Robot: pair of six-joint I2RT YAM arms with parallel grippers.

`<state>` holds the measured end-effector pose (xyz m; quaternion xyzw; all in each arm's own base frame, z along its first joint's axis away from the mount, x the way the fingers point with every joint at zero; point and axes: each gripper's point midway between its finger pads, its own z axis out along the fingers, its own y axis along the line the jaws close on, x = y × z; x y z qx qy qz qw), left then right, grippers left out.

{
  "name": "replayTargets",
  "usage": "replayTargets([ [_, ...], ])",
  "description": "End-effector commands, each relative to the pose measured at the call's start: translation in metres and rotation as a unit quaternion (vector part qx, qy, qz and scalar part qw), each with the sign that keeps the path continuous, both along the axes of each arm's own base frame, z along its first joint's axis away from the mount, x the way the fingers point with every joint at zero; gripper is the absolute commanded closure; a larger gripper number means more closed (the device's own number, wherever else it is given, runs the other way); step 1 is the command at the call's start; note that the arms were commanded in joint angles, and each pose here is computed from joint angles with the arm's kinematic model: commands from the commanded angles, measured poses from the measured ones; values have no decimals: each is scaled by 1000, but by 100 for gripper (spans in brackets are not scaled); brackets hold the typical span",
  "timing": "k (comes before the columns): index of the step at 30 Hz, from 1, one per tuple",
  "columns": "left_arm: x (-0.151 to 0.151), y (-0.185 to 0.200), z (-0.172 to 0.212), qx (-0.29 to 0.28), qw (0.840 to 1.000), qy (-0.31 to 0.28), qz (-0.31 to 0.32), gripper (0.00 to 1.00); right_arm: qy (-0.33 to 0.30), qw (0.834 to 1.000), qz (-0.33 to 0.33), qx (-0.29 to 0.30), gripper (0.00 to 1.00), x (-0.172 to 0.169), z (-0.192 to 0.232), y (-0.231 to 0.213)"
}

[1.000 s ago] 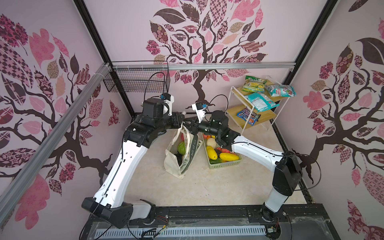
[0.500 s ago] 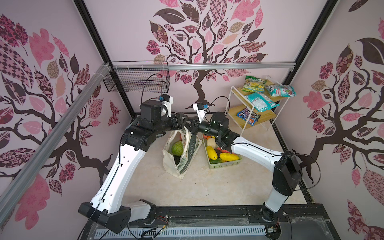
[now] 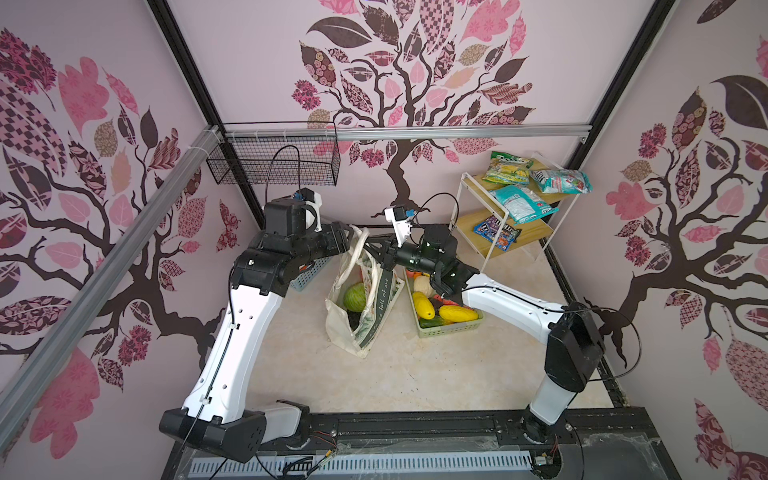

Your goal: Place the food into the grocery bag and tie it

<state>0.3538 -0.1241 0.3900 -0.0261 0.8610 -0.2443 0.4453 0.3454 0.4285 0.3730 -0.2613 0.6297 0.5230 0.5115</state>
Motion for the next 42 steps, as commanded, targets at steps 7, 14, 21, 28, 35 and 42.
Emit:
replayTargets([
  [7,12,-14,0,-64,998,6,0,33,-35,999,13,-19,90,-18,9,16],
  [14,7,-20,-11,-82,996,33,-10,33,-57,998,-6,-32,90,-21,11,18],
  [21,1,9,-13,-31,997,36,54,32,-49,995,-73,-39,90,-3,13,6],
  [28,-2,-4,-18,-60,997,51,28,32,-57,996,-68,-24,88,-7,19,6],
  [35,8,-14,-26,-82,995,62,18,32,-77,997,-23,-20,87,-28,22,20],
  [42,14,-19,-25,-96,993,61,11,42,-89,996,-2,-28,85,-38,17,26],
])
